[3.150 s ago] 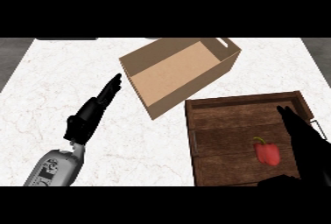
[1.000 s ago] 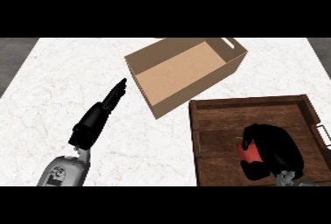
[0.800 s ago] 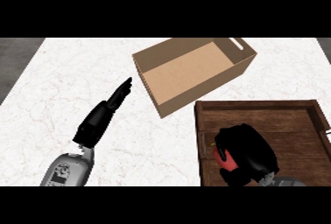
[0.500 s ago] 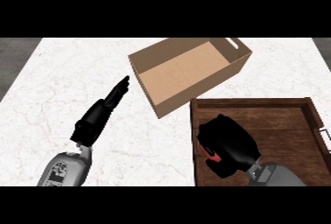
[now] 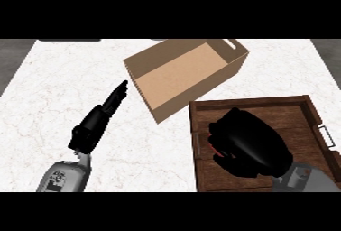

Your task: Pick the bell pepper from the tray and place it in the cardboard box

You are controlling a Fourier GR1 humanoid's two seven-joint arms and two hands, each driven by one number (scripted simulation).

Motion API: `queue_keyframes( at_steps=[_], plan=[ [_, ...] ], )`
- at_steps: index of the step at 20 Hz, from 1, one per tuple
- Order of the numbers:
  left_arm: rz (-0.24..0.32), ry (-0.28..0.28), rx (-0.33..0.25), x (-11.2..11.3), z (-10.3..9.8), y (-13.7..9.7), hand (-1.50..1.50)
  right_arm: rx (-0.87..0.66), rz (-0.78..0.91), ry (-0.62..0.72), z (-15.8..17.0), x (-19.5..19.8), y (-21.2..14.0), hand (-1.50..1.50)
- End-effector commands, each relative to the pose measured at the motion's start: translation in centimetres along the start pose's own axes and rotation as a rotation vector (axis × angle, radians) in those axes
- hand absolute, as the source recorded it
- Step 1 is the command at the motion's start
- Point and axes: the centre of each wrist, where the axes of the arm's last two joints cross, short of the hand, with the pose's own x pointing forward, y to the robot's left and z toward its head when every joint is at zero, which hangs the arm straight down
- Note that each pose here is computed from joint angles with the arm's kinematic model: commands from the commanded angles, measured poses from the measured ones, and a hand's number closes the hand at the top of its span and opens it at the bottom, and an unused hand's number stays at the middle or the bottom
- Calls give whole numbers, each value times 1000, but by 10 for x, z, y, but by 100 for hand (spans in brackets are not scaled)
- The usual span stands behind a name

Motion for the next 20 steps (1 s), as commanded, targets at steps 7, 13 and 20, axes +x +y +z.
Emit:
queue_keyframes(
  at_steps=[7, 13, 20],
  plan=[
    [-13, -3, 25, -8, 4, 10, 0, -217, -154, -14, 48, 24, -92, 150],
    [-2, 12, 13, -15, -8, 6, 0, -266, -226, 90, 14, 18, -104, 150],
    [-3, -15, -3, 3, 3, -1, 0, -309, -218, 163, -36, -2, -143, 150]
  ],
)
